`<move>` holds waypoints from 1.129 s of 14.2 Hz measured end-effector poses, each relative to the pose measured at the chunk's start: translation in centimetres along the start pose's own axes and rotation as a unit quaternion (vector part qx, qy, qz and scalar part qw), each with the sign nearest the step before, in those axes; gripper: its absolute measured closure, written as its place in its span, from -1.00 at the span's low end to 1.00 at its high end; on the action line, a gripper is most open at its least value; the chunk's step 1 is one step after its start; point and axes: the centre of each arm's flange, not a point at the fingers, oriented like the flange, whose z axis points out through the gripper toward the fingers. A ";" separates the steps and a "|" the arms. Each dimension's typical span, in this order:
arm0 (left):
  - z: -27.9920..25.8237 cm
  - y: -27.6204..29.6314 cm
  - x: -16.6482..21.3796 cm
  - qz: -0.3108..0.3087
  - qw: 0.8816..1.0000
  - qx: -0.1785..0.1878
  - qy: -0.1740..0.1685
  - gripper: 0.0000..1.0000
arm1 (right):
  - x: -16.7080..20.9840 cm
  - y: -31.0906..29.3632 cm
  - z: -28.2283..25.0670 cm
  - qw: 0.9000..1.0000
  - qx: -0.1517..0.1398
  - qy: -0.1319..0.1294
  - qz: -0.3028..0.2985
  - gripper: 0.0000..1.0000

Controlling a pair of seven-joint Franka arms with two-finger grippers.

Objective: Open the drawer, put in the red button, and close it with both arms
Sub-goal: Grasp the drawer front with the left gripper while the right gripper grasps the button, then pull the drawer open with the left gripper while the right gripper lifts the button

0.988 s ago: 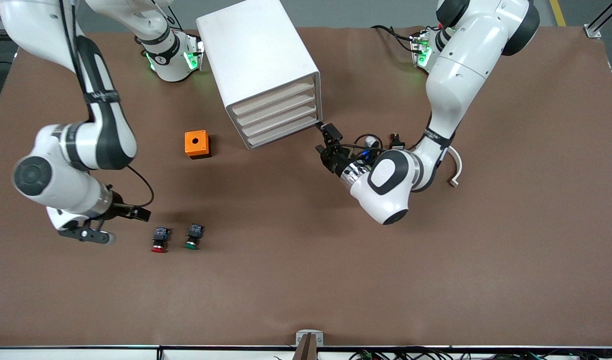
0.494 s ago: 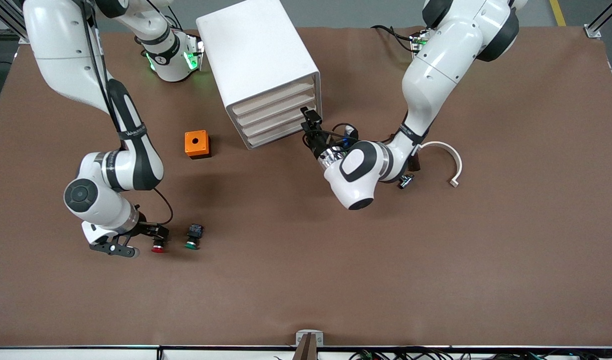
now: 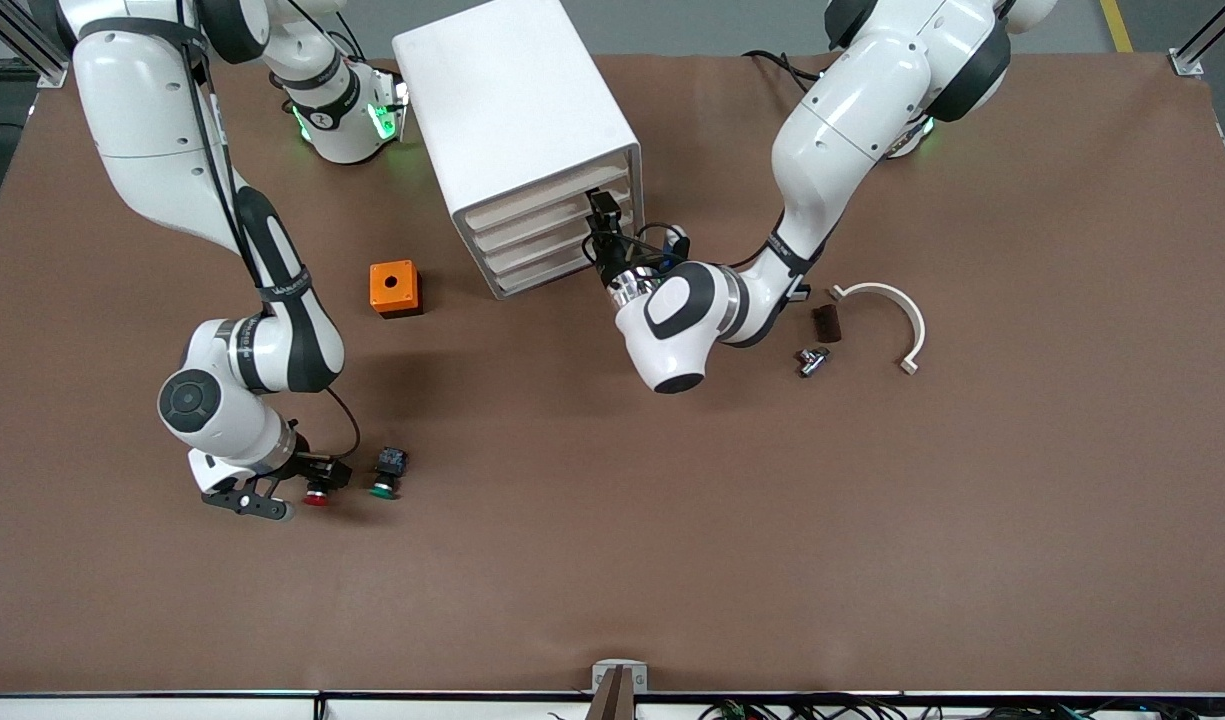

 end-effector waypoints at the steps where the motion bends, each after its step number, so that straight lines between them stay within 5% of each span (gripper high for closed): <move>1: 0.4 0.1 -0.1 -0.002 1.000 0.001 0.002 0.07 | -0.1 -0.1 0.2 1.000 0.000 -0.001 -0.001 -0.96; 6: 1.0 0.9 0.0 -0.024 1.000 0.012 -0.001 0.58 | -0.3 -1.2 0.1 1.000 0.000 -0.005 -0.009 0.10; 7: 1.1 1.1 0.0 -0.030 0.999 0.015 -0.003 0.58 | -0.3 -1.2 0.1 1.000 -0.001 -0.008 -0.009 0.18; 12: 0.9 1.8 0.3 -0.045 0.999 0.026 -0.014 0.79 | 0.0 -1.2 -1.1 0.999 -0.007 -0.034 -0.008 0.18; 16: -1.4 2.1 1.0 -0.056 0.998 0.025 -0.032 0.82 | 0.2 -1.0 -8.4 0.997 0.006 -0.075 0.029 0.18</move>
